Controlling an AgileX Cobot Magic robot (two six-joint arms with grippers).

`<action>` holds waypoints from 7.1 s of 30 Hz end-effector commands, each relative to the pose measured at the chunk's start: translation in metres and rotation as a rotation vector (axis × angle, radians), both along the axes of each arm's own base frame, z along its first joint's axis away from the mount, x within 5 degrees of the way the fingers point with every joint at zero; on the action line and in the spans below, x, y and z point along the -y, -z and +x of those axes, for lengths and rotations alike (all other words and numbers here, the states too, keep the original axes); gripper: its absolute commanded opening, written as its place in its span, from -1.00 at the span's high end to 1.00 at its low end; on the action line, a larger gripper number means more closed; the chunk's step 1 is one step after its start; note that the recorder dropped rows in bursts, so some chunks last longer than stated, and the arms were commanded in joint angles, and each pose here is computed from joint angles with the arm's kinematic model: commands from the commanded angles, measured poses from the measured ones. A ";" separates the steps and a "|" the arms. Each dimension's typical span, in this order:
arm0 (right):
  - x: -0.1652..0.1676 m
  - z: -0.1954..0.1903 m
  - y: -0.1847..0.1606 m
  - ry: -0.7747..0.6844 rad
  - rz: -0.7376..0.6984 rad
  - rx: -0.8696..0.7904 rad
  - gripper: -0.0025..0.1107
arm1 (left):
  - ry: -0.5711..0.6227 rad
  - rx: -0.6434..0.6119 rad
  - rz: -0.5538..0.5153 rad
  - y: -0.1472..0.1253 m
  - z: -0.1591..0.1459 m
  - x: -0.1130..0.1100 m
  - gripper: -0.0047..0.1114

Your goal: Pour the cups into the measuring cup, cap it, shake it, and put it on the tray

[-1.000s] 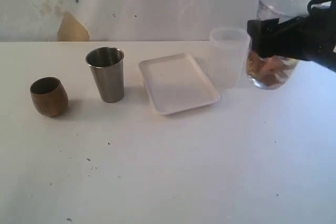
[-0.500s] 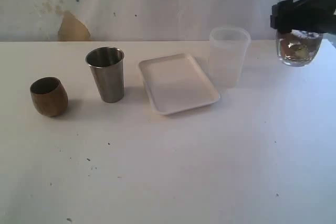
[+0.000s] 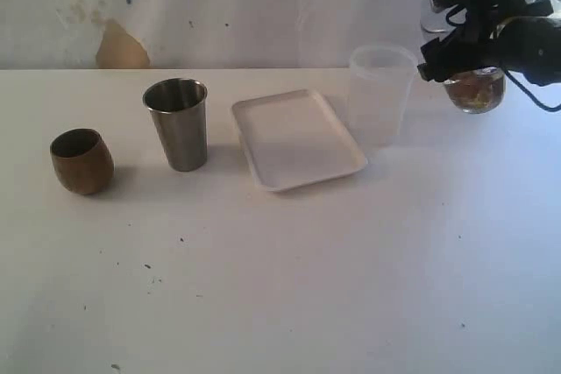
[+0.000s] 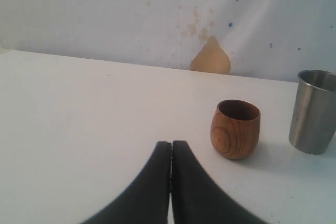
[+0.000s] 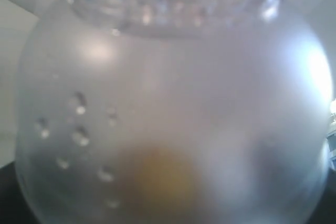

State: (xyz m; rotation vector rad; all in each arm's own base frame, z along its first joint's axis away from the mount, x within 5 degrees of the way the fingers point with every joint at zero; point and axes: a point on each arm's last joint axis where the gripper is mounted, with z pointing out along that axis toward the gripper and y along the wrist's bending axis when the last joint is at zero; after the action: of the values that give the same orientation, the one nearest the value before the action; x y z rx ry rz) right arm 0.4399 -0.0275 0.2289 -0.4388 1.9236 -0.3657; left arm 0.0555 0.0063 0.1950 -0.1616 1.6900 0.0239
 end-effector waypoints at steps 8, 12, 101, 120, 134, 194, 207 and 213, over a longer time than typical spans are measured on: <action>0.004 0.015 -0.014 -0.061 -0.196 0.109 0.96 | 0.002 0.011 -0.002 0.000 0.000 0.000 0.90; 0.005 0.017 -0.019 -0.063 -0.217 0.119 0.96 | 0.002 0.011 -0.002 0.000 0.000 0.000 0.90; 0.022 0.049 -0.016 -0.219 -1.133 0.181 0.96 | 0.002 0.011 -0.002 0.000 0.000 0.000 0.90; 0.022 0.052 -0.007 -0.247 -1.236 0.164 0.96 | 0.002 0.011 -0.002 0.000 0.000 0.000 0.90; 0.023 0.056 0.000 -0.252 -1.250 0.157 0.96 | 0.002 0.011 -0.002 0.000 0.000 0.000 0.90; 0.025 0.065 -0.009 -0.237 -1.440 0.168 0.96 | 0.002 0.011 0.000 0.000 0.000 0.000 0.90; 0.025 0.065 -0.009 -0.237 -1.442 0.170 0.96 | 0.002 0.011 0.000 0.000 0.000 0.000 0.90; 0.025 0.065 -0.009 -0.231 -1.437 0.176 0.96 | 0.002 0.011 0.000 0.000 0.000 0.000 0.90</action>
State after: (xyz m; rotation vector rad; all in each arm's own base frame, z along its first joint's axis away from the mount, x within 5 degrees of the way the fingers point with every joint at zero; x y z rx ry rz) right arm 0.5051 -0.0514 0.2199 -1.5316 1.1828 -1.4872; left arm 0.0555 0.0063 0.1952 -0.1615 1.6883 0.0239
